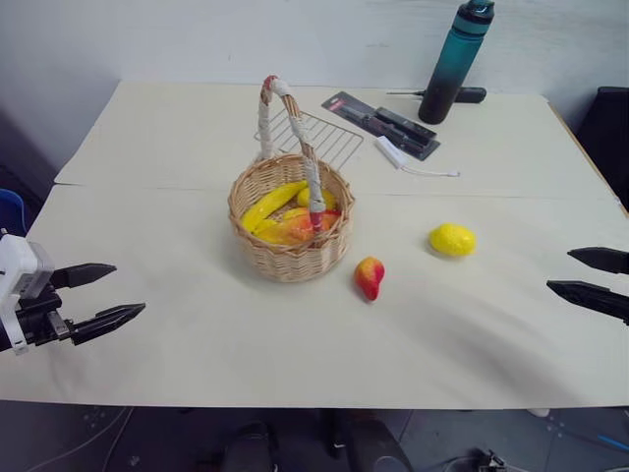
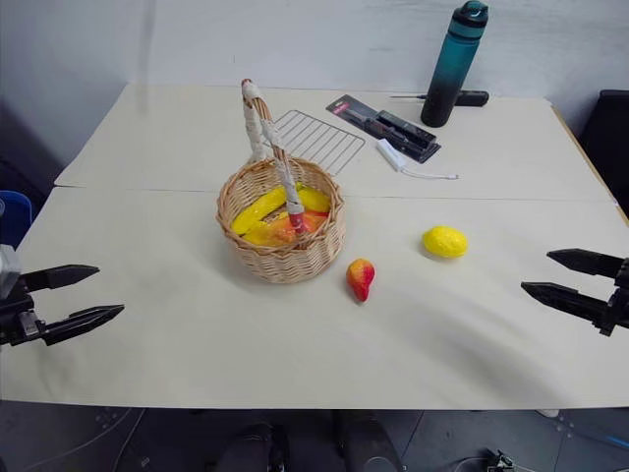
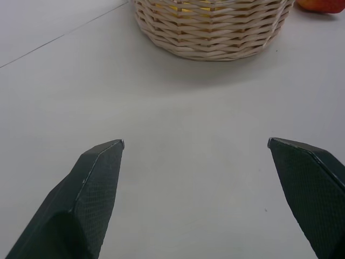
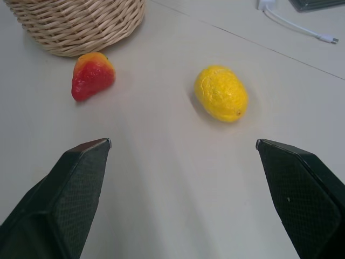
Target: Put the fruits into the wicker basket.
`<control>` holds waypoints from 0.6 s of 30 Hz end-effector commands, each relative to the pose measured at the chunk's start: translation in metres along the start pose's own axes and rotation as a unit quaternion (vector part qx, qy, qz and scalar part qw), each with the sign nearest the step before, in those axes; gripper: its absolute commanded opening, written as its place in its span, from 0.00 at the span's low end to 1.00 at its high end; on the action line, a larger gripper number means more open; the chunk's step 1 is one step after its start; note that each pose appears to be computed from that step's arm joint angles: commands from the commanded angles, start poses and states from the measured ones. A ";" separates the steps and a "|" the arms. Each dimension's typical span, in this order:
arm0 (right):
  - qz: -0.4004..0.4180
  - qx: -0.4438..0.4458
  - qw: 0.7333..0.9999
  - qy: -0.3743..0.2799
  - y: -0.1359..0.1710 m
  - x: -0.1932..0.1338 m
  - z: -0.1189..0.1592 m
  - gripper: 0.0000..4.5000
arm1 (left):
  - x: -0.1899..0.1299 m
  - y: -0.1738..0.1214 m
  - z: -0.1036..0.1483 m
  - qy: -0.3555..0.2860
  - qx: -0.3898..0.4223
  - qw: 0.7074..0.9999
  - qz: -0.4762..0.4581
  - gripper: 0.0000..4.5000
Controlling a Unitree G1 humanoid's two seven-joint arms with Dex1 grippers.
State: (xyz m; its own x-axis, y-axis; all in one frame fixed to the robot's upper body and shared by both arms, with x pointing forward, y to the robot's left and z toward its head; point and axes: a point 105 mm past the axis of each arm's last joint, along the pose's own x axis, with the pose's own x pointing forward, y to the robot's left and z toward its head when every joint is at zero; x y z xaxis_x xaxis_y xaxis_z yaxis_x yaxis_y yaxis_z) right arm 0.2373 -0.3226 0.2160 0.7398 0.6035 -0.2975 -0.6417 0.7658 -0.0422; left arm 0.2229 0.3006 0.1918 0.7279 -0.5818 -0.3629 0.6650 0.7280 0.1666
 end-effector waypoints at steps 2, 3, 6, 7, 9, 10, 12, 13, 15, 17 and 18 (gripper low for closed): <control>-0.006 -0.013 1.000 -0.009 0.000 0.000 0.006 0.99 | -0.002 0.003 0.011 -0.014 0.018 1.000 0.001 1.00; -0.006 -0.013 1.000 -0.008 0.000 0.000 0.005 0.99 | -0.002 0.004 0.012 -0.015 0.018 1.000 0.004 1.00; -0.010 -0.013 1.000 -0.006 0.000 0.001 0.002 0.99 | -0.002 0.005 0.014 -0.016 0.024 1.000 0.006 1.00; -0.011 -0.014 1.000 -0.004 0.000 0.001 0.000 0.99 | -0.002 0.005 0.015 -0.017 0.024 1.000 0.005 1.00; -0.010 -0.013 1.000 0.001 0.002 0.002 -0.003 0.99 | -0.002 0.006 0.016 -0.019 0.026 0.999 0.007 1.00; -0.009 -0.012 1.000 0.002 0.002 0.003 -0.004 0.99 | -0.001 0.007 0.017 -0.020 0.026 0.999 0.008 1.00; -0.009 -0.010 1.000 0.004 0.003 0.003 -0.005 0.99 | 0.000 0.007 0.019 -0.024 0.026 0.999 0.007 1.00; -0.008 -0.011 1.000 0.006 0.004 0.003 -0.005 0.99 | 0.002 0.007 0.020 -0.026 0.026 0.999 0.005 1.00; -0.009 -0.013 1.000 0.006 0.004 0.003 -0.005 0.99 | 0.003 0.007 0.021 -0.028 0.026 0.999 0.004 1.00; -0.014 -0.014 1.000 0.004 0.003 0.004 -0.004 0.99 | 0.004 0.007 0.022 -0.030 0.027 0.999 0.003 1.00; -0.017 -0.020 1.000 0.010 0.004 0.004 -0.006 0.99 | 0.004 0.006 0.023 -0.032 0.027 0.999 0.001 1.00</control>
State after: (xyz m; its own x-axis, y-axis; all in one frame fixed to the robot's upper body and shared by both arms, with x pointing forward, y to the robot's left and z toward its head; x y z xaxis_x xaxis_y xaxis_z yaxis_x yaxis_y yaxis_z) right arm 0.2369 -0.3216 0.2069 0.7527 0.5741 -0.3221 -0.6213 0.7813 -0.0592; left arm 0.2342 0.2968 0.2010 0.7345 -0.5989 -0.3191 0.6674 0.7226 0.1798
